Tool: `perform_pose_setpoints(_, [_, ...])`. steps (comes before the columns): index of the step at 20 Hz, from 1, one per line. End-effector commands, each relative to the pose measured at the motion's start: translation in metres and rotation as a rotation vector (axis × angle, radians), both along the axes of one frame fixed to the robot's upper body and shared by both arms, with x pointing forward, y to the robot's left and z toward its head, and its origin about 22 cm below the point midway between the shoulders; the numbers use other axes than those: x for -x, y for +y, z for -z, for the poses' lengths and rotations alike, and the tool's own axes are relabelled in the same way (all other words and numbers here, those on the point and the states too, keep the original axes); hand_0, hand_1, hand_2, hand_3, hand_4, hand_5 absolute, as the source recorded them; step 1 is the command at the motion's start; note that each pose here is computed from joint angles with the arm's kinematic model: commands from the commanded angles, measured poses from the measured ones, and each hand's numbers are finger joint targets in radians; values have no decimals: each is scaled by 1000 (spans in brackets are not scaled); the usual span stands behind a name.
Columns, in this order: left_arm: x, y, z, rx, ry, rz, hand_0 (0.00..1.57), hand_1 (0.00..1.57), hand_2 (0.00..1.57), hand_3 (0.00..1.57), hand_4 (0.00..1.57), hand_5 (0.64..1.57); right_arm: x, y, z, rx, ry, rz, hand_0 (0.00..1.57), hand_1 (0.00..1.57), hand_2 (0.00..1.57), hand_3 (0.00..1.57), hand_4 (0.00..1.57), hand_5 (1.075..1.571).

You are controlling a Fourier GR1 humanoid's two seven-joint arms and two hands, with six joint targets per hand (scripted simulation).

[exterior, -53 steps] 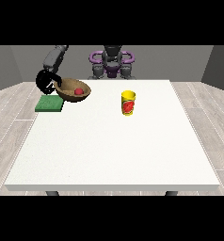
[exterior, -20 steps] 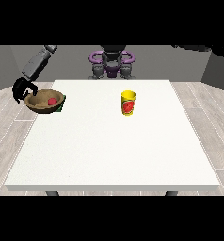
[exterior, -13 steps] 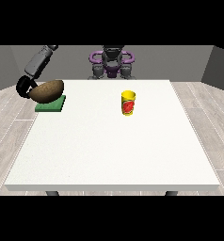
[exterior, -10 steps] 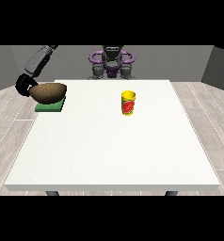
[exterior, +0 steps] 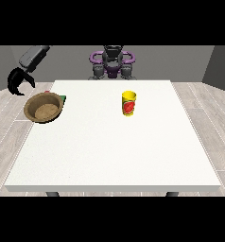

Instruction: Pick the cup and pour the ball into the bowl, then pick the bowl and place it on the pad

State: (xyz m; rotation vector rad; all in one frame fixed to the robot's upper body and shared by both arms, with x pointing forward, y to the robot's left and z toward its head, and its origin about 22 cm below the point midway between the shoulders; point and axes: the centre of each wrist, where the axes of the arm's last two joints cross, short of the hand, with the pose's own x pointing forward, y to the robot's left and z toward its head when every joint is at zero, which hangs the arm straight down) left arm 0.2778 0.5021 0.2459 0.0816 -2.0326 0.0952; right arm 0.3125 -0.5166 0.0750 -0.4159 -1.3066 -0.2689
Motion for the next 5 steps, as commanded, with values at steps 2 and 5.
perform_pose_setpoints(2, [-21,-38,25,68,133,86,0,0,0,0,983,1570,-6,-7,-27,-8,24,-9,0,0,0,0,0,1416])
perform_pose_setpoints(5, [-22,-31,66,65,303,27,0,0,0,0,983,1570,-46,38,-39,9,-43,-180,0,0,0,0,701,1219])
